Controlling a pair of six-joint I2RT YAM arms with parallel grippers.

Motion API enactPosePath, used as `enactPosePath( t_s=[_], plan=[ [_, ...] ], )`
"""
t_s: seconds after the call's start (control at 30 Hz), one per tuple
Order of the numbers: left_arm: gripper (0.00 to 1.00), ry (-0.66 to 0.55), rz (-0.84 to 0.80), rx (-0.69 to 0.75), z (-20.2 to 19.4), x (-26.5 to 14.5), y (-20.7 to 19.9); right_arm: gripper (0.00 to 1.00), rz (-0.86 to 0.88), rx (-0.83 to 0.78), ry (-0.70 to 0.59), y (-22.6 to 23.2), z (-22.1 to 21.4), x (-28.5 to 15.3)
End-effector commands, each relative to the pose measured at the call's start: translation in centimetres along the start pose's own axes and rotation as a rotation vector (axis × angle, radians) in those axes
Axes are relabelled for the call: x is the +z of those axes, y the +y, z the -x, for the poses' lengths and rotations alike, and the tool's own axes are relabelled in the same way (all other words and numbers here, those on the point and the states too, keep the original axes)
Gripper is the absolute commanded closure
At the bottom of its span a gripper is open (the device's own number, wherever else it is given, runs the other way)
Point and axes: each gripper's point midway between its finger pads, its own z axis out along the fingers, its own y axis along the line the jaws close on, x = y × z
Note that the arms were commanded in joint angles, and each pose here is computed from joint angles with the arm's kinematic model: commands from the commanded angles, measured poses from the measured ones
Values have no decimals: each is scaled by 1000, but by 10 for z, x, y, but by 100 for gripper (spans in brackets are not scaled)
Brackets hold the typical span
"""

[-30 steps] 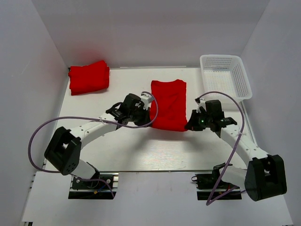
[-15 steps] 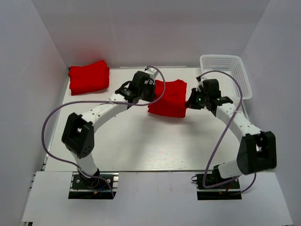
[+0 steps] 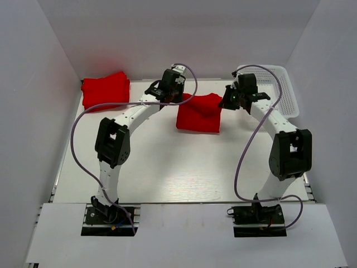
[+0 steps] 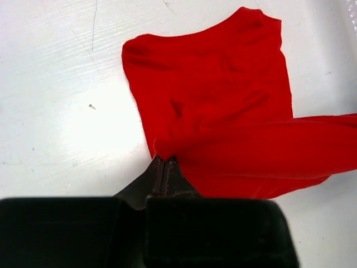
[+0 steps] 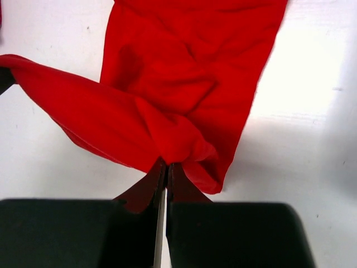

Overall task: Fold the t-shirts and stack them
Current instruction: Fold the long partially folded tshirt into a neat square

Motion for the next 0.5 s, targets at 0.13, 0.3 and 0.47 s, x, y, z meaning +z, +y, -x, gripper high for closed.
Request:
enactPosePath(
  t_s=[0.13,0.3,0.47],
  plan=[
    [100,-95,-7,-5,46,14,21,100,-10,16,-24,-13,37,12],
    [100,-139,-85,20,50,41,12,100,-1,41,-18,-24,46,33],
    [100,-247,-104,24,66,67,19,100,23,69,-49,-33,65,56]
  ],
)
